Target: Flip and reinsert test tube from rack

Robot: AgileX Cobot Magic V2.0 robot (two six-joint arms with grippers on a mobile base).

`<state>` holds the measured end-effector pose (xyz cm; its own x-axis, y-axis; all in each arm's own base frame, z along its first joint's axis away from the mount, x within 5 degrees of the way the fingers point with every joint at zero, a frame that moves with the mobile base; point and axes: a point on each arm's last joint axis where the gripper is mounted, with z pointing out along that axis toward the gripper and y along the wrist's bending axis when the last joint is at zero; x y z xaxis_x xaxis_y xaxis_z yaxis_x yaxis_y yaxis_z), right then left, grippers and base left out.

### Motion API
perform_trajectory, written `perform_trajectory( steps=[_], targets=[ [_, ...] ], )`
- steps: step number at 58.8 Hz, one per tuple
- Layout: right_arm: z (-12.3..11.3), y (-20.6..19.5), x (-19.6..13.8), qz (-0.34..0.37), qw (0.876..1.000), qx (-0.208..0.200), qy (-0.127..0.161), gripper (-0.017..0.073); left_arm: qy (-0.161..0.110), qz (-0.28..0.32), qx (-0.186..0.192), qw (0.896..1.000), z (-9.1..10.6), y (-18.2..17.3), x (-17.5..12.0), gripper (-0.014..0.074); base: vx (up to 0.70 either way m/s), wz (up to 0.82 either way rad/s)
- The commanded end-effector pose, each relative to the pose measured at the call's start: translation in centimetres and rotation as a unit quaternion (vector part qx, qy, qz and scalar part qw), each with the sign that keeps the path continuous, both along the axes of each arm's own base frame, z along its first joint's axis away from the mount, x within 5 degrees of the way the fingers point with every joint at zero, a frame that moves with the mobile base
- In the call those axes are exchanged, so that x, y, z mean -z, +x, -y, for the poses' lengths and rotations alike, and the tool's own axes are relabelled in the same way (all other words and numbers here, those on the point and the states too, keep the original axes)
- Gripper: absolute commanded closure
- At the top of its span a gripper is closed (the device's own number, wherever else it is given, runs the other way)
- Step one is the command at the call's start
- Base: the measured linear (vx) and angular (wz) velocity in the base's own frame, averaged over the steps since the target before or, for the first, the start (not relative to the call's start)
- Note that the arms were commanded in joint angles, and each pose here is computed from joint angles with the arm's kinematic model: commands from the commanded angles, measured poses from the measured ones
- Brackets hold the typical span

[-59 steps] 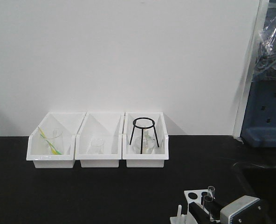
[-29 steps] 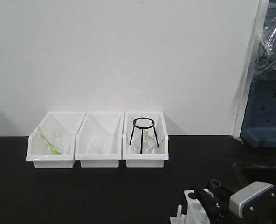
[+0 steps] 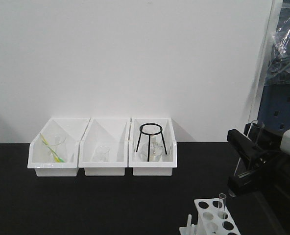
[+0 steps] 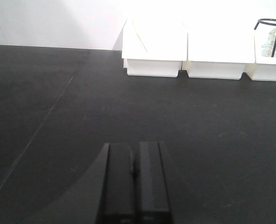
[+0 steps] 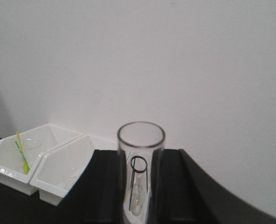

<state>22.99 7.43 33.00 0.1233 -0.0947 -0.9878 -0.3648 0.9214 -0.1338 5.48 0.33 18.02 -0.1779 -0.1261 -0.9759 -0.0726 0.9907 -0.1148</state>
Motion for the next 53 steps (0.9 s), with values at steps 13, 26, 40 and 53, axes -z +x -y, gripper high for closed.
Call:
perform_trajectory(
  steps=[13,26,40,53],
  targets=[
    [0.2,-0.2,-2.2,0.106,0.868,0.0,-0.485,0.0568,-0.001,0.044,0.004,0.999,0.1,0.0,-0.7,0.06,0.0,0.0],
    [1.5,-0.2,-2.6,0.085,0.793,0.035,-0.602,0.0568,-0.001,0.044,0.004,0.999,0.1,0.0,-0.7,0.06,0.0,0.0],
    [1.4,-0.8,-3.3,-0.012,0.956,0.054,-0.288,0.0568,-0.001,0.044,0.004,0.999,0.1,0.0,-0.7,0.06,0.0,0.0],
    [1.1,-0.5,-4.2,-0.063,0.997,0.028,0.037,0.0568,-0.001,0.044,0.004,0.999,0.1,0.0,-0.7,0.06,0.0,0.0]
  ],
)
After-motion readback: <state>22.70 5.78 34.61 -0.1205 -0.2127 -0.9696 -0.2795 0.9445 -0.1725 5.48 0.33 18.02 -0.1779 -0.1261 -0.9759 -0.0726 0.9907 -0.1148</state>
